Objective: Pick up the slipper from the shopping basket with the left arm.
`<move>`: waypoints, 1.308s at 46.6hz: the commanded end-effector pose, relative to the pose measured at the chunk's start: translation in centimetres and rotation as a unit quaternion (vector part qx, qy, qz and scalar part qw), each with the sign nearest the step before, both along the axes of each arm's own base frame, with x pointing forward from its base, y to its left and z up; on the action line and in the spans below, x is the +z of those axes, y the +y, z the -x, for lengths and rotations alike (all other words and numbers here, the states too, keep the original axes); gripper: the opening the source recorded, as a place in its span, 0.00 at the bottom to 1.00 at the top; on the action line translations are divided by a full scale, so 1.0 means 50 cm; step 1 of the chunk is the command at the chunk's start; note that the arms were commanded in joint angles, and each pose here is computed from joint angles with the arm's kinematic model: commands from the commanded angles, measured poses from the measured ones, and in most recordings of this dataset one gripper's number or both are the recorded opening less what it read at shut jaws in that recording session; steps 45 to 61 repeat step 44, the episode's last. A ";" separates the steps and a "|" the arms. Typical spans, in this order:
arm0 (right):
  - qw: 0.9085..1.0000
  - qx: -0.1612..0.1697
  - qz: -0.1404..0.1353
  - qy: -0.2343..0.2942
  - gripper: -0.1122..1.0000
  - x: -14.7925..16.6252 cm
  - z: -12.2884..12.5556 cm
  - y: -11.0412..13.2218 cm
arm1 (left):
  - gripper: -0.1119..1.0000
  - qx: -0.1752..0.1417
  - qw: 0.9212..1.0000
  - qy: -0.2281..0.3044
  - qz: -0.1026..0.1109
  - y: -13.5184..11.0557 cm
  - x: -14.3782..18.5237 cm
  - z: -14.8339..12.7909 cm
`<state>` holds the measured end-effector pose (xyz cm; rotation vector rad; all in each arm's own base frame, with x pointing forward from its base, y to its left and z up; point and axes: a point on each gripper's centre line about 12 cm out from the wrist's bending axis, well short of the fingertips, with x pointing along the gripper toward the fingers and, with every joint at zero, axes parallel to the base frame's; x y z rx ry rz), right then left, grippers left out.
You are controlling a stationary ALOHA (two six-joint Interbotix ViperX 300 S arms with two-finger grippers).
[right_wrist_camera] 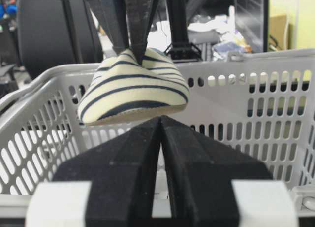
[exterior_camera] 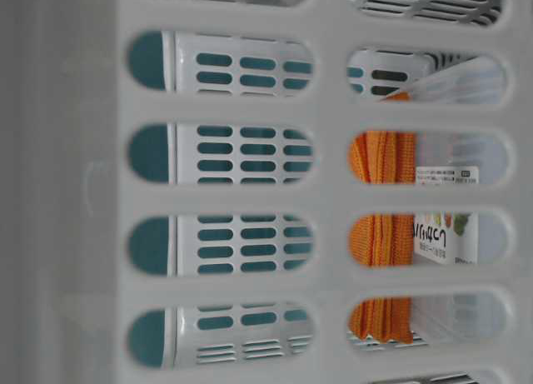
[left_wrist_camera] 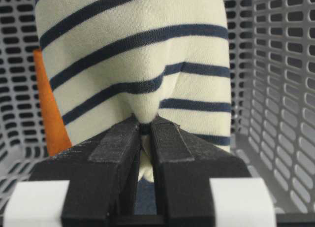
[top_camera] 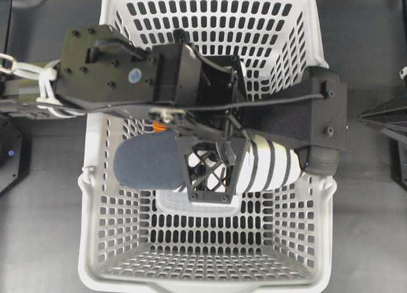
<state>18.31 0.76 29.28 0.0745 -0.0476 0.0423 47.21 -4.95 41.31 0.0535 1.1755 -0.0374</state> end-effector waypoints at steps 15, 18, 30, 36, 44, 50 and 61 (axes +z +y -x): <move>1.000 0.001 -0.003 -0.005 0.09 0.007 -0.001 0.001 | 0.15 0.006 1.000 0.004 -0.002 0.015 -0.025 0.029; 1.000 0.001 -0.002 -0.006 0.09 0.007 -0.001 0.001 | 0.15 0.006 1.000 -0.015 0.000 0.016 -0.022 0.030; 1.000 -0.002 -0.002 -0.007 0.09 0.007 0.000 -0.001 | 0.15 0.001 1.000 -0.022 -0.001 0.011 -0.018 0.029; 1.000 -0.003 -0.002 -0.005 0.09 0.006 -0.001 -0.002 | 0.15 -0.002 1.000 -0.022 -0.001 0.007 -0.018 0.030; 1.000 -0.004 -0.002 -0.006 0.09 0.006 -0.001 -0.003 | 0.15 -0.003 1.000 -0.022 0.000 0.004 -0.018 0.030; 1.000 -0.004 -0.002 -0.006 0.09 0.006 -0.001 -0.003 | 0.15 -0.003 1.000 -0.022 0.000 0.004 -0.018 0.030; 1.000 -0.004 -0.002 -0.006 0.09 0.006 -0.001 -0.003 | 0.15 -0.003 1.000 -0.022 0.000 0.004 -0.018 0.030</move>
